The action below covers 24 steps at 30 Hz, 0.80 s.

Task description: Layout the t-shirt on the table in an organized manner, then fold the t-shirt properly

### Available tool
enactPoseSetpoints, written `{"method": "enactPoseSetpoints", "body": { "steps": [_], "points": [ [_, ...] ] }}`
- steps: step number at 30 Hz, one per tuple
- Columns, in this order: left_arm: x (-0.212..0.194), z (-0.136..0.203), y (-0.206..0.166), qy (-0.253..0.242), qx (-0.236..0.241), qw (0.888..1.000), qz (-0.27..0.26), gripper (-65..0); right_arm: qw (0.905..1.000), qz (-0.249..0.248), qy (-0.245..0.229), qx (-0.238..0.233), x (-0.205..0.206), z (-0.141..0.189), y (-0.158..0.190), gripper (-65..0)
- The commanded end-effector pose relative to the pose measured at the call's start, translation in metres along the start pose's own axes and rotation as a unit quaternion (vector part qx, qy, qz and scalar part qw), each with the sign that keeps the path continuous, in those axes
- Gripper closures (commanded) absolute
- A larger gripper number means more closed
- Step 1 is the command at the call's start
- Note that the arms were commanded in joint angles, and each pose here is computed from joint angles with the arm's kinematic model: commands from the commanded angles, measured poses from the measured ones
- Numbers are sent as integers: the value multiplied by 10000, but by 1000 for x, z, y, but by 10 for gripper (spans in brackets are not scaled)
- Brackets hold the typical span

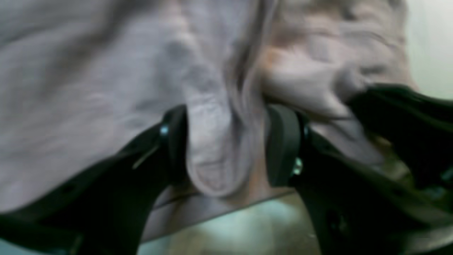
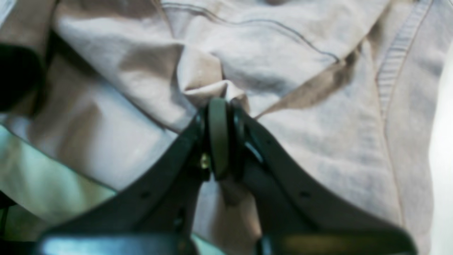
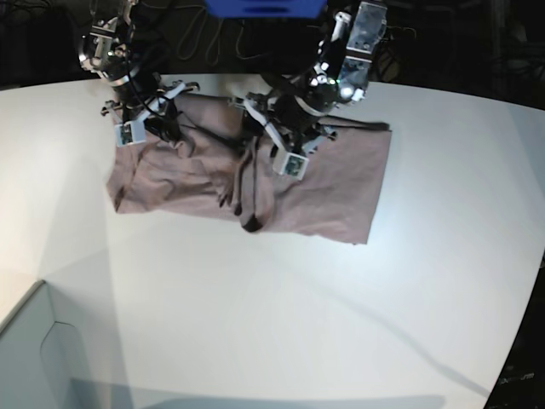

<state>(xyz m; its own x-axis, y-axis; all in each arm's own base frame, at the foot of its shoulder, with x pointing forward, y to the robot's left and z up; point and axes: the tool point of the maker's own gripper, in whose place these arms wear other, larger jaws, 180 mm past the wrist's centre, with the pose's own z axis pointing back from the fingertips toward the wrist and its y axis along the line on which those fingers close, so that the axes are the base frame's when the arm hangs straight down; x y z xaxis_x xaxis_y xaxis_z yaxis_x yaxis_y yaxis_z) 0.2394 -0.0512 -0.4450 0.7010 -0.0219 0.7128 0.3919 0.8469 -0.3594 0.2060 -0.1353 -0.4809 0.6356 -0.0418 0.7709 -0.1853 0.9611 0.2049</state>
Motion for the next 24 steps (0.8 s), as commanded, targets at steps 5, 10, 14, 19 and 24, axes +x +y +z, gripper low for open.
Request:
{"method": "enactPoseSetpoints", "body": {
  "steps": [5,10,14,19,24],
  "points": [
    [21,3,-47,-181,-627,9971,-397,-321,9994,226,255,-111,-4,5,-8,0],
    [47,23,-63,-536,-1196,9912,-202,-321,9993,229,160,-243,3,9,-15,0],
    [63,39,-41,-695,-1227,9899,-171,-321,9992,207,99,-327,7,9,-21,-69],
    [73,65,39,-802,-651,9945,162,-321,9985,132,-88,-531,19,13,-29,-242],
    [84,110,127,-1183,232,9898,764,-321,9952,204,-517,-807,51,23,-35,-269]
  ]
}}
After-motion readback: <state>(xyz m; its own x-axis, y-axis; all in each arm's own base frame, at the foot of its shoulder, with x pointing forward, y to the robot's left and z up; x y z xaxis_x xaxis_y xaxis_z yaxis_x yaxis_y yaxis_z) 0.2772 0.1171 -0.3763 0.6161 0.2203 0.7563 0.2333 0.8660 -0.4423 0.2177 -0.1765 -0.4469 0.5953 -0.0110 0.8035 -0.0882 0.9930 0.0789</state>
